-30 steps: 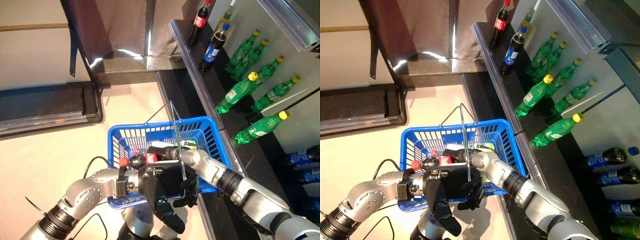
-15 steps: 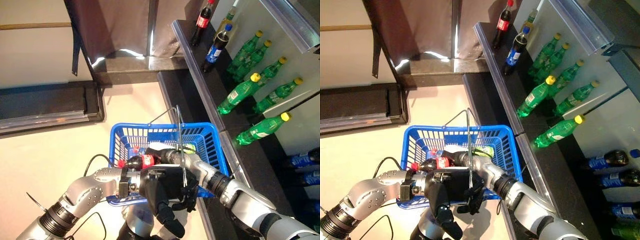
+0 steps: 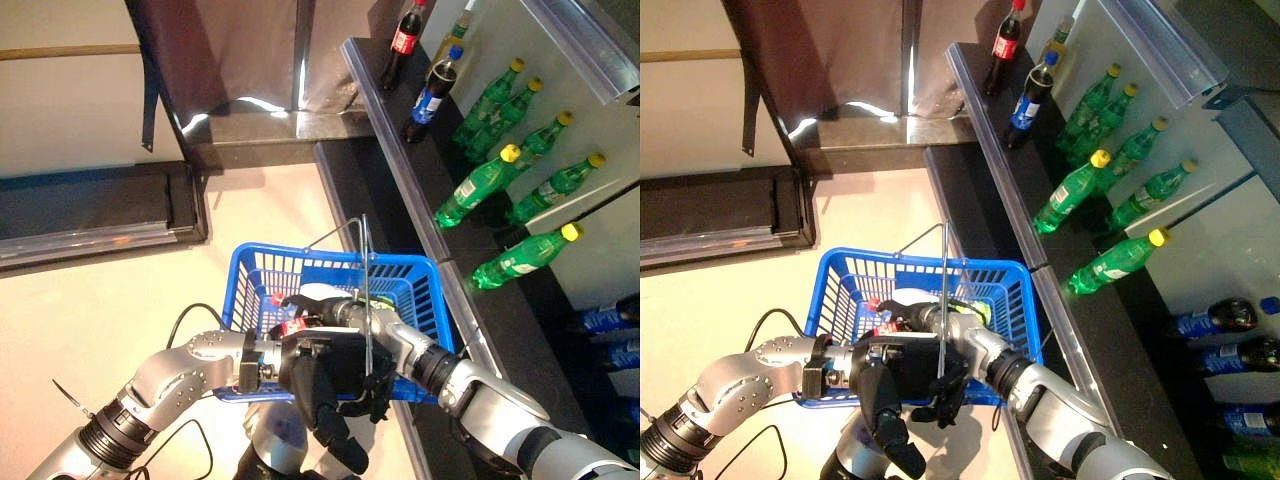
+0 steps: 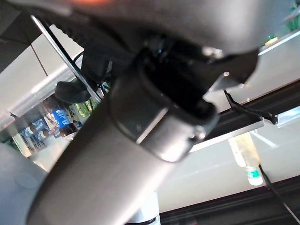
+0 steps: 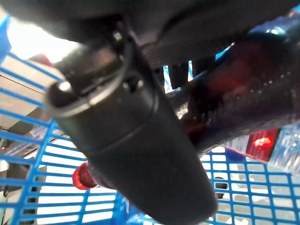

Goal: Pick up the drink and place into the basket.

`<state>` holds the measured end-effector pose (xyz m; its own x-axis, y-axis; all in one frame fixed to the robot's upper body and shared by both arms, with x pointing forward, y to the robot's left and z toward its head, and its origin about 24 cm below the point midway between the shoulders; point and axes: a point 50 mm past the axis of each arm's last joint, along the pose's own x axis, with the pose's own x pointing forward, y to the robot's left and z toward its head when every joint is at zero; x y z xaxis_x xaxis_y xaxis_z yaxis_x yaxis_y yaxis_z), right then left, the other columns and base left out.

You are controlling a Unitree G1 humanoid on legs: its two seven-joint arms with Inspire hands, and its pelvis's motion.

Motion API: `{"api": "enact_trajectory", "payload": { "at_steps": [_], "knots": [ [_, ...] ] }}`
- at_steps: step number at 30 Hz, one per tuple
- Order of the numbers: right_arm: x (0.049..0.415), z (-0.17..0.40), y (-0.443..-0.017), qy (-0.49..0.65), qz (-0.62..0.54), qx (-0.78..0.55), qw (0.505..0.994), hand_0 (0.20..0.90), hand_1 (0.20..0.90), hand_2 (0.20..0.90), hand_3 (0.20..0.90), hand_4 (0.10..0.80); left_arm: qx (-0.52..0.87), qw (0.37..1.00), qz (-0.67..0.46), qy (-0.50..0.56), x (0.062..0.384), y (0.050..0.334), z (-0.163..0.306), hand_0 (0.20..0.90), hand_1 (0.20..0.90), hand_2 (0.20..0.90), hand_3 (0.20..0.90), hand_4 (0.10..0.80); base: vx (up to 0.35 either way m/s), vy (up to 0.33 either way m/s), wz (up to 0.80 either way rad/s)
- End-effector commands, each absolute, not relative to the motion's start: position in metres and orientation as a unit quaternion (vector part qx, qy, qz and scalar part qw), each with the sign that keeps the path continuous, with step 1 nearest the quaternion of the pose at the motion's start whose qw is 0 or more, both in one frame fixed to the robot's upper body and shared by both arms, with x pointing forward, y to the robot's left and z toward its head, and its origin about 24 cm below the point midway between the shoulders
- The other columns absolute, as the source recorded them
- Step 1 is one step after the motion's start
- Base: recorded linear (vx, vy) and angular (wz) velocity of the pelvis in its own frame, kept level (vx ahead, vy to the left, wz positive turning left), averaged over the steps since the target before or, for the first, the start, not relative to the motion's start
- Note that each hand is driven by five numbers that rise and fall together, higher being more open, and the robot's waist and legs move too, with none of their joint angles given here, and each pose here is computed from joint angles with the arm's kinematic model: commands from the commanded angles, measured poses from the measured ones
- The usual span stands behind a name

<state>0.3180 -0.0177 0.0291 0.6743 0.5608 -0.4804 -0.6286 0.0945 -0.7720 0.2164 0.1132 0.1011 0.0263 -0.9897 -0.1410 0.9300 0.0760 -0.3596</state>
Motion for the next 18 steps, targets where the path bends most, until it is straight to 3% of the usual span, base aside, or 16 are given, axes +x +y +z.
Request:
{"api": "enact_trajectory", "payload": {
  "at_steps": [1, 12, 18],
  "knots": [
    [0.3187, 0.0270, -0.0055, 0.014, 0.387, -0.555, 0.736, 0.900, 0.900, 0.900, 0.900, 0.800, -0.187, 0.359, -0.888, -0.219, 0.1475, 0.0494, 0.2188, 0.300, 0.300, 0.300, 0.200, 0.100, 0.000, 0.000, 0.00],
    [0.3201, 0.0244, -0.0082, 0.029, 0.387, -0.559, 0.733, 0.900, 0.900, 0.900, 0.900, 0.800, -0.184, 0.362, -0.887, -0.222, 0.1479, 0.0487, 0.2191, 0.300, 0.300, 0.300, 0.200, 0.100, 0.000, 0.000, 0.00],
    [0.3224, 0.0257, -0.0103, 0.042, 0.378, -0.534, 0.755, 0.900, 0.900, 0.900, 0.900, 0.800, -0.181, 0.377, -0.881, -0.222, 0.1499, 0.0479, 0.2193, 0.300, 0.300, 0.300, 0.200, 0.100, 0.000, 0.000, 0.00]
  ]
}}
